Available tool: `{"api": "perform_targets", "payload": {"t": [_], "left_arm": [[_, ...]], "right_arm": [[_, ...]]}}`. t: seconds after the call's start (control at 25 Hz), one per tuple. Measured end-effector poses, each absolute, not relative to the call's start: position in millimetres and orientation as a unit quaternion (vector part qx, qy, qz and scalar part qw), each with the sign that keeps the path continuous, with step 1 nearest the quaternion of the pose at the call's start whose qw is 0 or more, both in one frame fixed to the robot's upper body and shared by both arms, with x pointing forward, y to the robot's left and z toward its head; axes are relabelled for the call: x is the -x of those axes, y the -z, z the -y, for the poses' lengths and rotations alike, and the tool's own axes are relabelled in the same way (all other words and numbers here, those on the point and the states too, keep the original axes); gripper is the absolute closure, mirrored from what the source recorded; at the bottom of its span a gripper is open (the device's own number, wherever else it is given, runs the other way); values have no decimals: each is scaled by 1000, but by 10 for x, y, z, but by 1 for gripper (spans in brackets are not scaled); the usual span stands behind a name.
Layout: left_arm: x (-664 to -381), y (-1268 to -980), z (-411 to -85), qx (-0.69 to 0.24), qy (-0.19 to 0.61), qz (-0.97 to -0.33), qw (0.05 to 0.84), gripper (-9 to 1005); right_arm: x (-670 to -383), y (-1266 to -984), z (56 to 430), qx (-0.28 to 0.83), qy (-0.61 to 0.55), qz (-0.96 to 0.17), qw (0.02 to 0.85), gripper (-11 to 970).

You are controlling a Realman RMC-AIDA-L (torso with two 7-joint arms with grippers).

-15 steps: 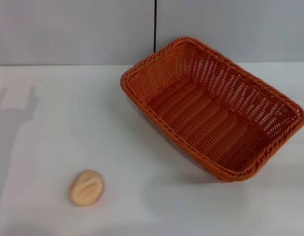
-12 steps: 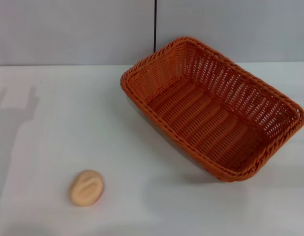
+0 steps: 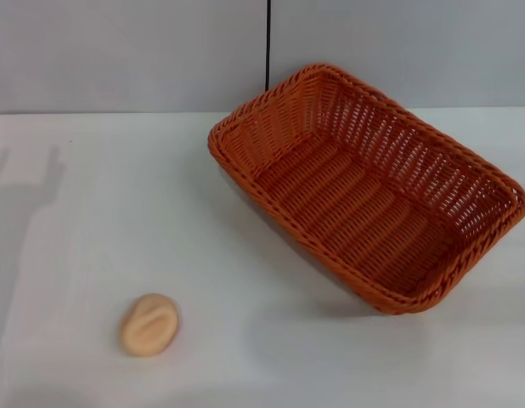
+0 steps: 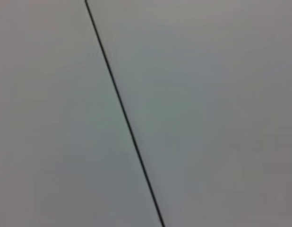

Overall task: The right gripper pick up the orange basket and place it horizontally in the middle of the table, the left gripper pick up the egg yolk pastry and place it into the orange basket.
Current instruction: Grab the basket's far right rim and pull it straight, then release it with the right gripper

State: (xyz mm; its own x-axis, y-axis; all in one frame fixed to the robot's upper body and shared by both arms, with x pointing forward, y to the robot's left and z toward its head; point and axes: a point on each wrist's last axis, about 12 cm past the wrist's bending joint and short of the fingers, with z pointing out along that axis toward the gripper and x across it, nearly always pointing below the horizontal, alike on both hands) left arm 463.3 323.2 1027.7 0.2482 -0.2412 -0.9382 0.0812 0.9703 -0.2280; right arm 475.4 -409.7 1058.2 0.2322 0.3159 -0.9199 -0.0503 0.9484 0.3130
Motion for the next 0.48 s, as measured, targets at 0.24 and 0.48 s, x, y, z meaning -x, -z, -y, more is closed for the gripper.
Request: {"api": "perform_targets", "payload": {"t": [0.24,0.48], "left_arm": [[-4681,-10298,-3194,25,64,-604,794,228],[-4717,-10323,-3144,7,52,-599,799,229]], "right_arm": [[-4795,-10559,4092,-144,-106,-596,783,463],[-4810,-10578,4096,-148,-97,-587,790,464]]}}
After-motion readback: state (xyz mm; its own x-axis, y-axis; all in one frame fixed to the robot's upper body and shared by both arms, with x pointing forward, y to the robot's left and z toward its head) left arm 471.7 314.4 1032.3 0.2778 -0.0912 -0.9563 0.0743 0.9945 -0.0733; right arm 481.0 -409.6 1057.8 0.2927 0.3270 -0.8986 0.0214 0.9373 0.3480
